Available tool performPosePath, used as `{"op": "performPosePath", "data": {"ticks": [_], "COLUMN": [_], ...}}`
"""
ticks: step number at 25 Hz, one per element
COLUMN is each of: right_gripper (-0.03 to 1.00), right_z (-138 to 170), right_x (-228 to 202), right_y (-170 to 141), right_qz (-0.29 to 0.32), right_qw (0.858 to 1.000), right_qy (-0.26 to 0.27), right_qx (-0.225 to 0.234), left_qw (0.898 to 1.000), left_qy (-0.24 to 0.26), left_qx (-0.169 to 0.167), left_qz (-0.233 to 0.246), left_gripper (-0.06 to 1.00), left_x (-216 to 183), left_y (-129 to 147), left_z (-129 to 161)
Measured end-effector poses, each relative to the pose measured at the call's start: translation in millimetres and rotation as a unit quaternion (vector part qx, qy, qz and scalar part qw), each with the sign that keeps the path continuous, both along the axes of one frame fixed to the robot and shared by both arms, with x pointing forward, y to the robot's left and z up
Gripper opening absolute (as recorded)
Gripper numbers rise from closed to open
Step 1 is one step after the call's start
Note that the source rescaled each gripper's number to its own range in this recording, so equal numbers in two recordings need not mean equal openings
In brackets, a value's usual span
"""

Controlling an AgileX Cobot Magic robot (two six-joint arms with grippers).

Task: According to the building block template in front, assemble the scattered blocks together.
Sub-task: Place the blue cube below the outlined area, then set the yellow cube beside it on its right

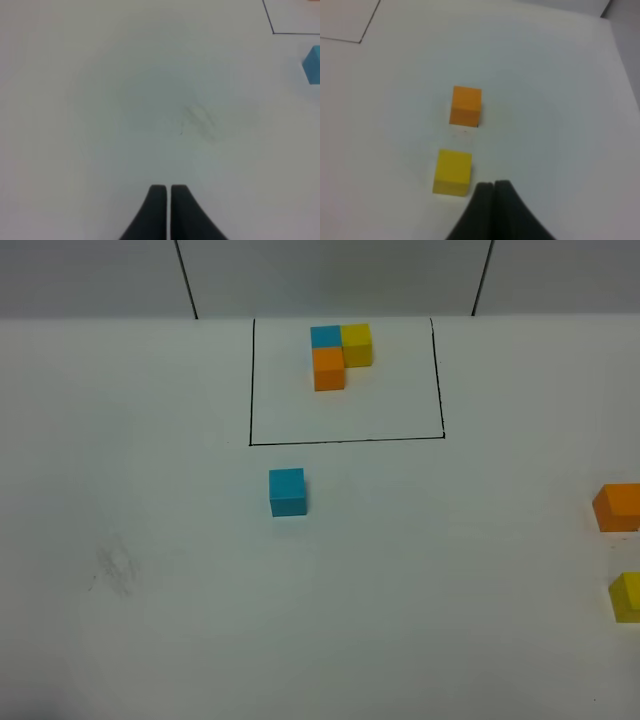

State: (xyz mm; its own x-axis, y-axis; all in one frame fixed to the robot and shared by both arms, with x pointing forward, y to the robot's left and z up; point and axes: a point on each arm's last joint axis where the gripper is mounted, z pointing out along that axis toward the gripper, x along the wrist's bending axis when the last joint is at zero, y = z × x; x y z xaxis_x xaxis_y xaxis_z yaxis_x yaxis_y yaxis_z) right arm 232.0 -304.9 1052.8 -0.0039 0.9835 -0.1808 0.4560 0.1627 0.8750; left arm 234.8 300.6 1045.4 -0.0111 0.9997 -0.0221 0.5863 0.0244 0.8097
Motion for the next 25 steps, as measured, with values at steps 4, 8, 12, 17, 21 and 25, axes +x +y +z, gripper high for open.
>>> {"op": "performPosePath", "data": {"ticks": [4,8,12,17,21,25], "right_gripper": [0.0,0.0,0.0,0.0,0.0,0.0], "right_z": [0.0,0.0,0.0,0.0,0.0,0.0], "right_x": [0.0,0.0,0.0,0.0,0.0,0.0], "right_y": [0.0,0.0,0.0,0.0,0.0,0.0], "right_qz": [0.0,0.0,0.0,0.0,0.0,0.0], "right_qw": [1.0,1.0,1.0,1.0,1.0,1.0], "right_qy": [0.0,0.0,0.0,0.0,0.0,0.0], "right_qx": [0.0,0.0,0.0,0.0,0.0,0.0], "left_qw": [1.0,1.0,1.0,1.0,1.0,1.0], "left_qy": [-0.013,-0.026,-0.026,-0.026,-0.026,-0.026], "left_qx": [0.001,0.001,0.002,0.002,0.002,0.002], "left_qz": [-0.001,-0.002,-0.005,-0.005,-0.005,-0.005], "left_gripper": [0.0,0.0,0.0,0.0,0.0,0.0], "left_x": [-4.0,-7.5,-7.5,-7.5,-7.5,-7.5], "left_y": [0.0,-0.1,0.0,0.0,0.0,0.0], "left_z": [-0.2,-0.4,-0.4,-0.4,-0.4,-0.4]}}
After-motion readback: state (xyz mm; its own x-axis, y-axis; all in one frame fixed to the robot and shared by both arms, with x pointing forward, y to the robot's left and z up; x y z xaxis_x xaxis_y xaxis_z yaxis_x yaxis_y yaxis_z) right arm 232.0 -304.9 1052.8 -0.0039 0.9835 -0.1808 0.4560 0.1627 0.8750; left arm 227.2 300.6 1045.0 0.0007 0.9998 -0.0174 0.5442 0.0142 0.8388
